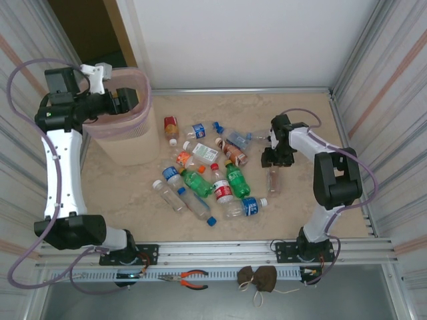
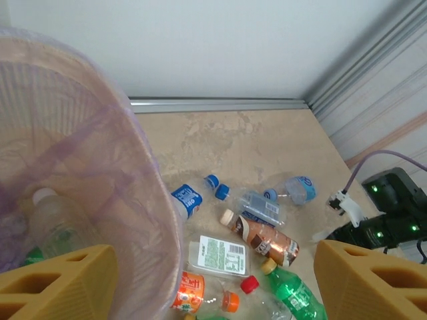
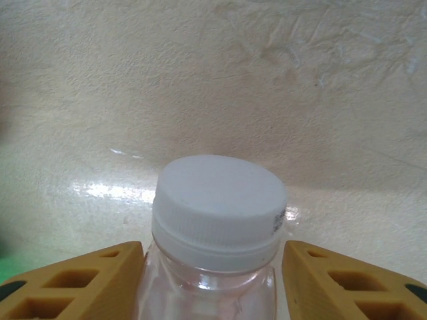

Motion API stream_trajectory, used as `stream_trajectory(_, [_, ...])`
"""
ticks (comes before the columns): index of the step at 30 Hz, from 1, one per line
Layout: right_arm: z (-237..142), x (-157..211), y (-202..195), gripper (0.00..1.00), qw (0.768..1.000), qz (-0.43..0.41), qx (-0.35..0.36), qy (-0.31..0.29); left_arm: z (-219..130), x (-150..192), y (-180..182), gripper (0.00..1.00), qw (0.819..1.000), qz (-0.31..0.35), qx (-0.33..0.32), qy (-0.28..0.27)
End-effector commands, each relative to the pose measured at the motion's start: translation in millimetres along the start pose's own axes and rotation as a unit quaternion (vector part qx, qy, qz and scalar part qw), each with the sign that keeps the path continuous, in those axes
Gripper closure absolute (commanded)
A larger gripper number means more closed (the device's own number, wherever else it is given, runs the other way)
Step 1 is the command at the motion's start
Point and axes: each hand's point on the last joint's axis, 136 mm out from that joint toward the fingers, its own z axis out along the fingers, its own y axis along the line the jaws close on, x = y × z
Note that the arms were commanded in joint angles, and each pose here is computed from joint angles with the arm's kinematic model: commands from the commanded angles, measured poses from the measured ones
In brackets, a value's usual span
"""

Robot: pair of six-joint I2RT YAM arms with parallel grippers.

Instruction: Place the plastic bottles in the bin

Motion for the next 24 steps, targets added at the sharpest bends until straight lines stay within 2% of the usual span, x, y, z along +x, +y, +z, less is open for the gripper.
stream_trajectory(1, [-2,-7,-2,0.4,1.0,0.011,0.004,0.006,-3,3,-14,0.23,1.0,0.003,0.021,-0.006])
stream_trajectory(12, [13,-19,-3,0.43,1.0,0.01,0.005,0.021,-4,7,-26,0.23,0.999,-0.002,0.035,-0.009])
stream_trajectory(20, [16,-19,-3,0.53,1.0,0.011,0.006,0.019,-5,7,-36,0.23,0.999,0.002,0.044,-0.011])
stream_trajectory(24, [5,-22,-2,0.55,1.0,0.008,0.008,0.004,-4,9,-46,0.23,0.998,0.011,0.054,-0.011])
